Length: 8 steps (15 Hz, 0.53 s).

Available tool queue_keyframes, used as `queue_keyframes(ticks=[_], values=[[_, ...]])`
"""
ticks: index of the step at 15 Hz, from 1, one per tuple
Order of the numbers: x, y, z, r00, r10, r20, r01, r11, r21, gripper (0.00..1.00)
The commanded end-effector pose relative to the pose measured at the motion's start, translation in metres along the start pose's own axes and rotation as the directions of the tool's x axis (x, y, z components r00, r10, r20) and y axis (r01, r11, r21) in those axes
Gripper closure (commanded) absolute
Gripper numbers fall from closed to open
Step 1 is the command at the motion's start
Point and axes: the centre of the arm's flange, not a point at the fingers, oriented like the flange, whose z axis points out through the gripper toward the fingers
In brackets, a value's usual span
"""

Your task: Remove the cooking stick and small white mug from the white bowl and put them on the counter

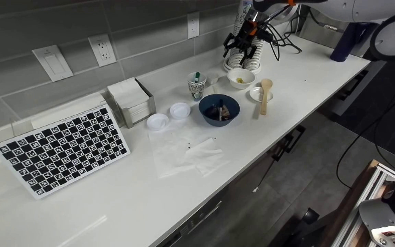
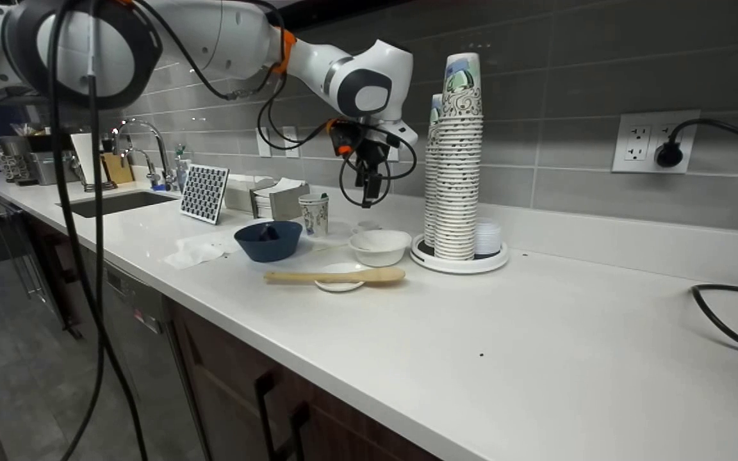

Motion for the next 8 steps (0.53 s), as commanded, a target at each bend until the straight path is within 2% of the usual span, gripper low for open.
queue_keyframes(ticks=[1, 5, 8], values=[[-0.069, 0.035, 0.0, 0.999, 0.021, -0.04, -0.018, 0.998, 0.056, 0.0], [-0.083, 0.038, -0.003, 0.992, 0.032, -0.118, -0.023, 0.997, 0.075, 0.0], [-0.094, 0.043, -0.009, 0.974, 0.017, -0.226, 0.01, 0.993, 0.118, 0.0]])
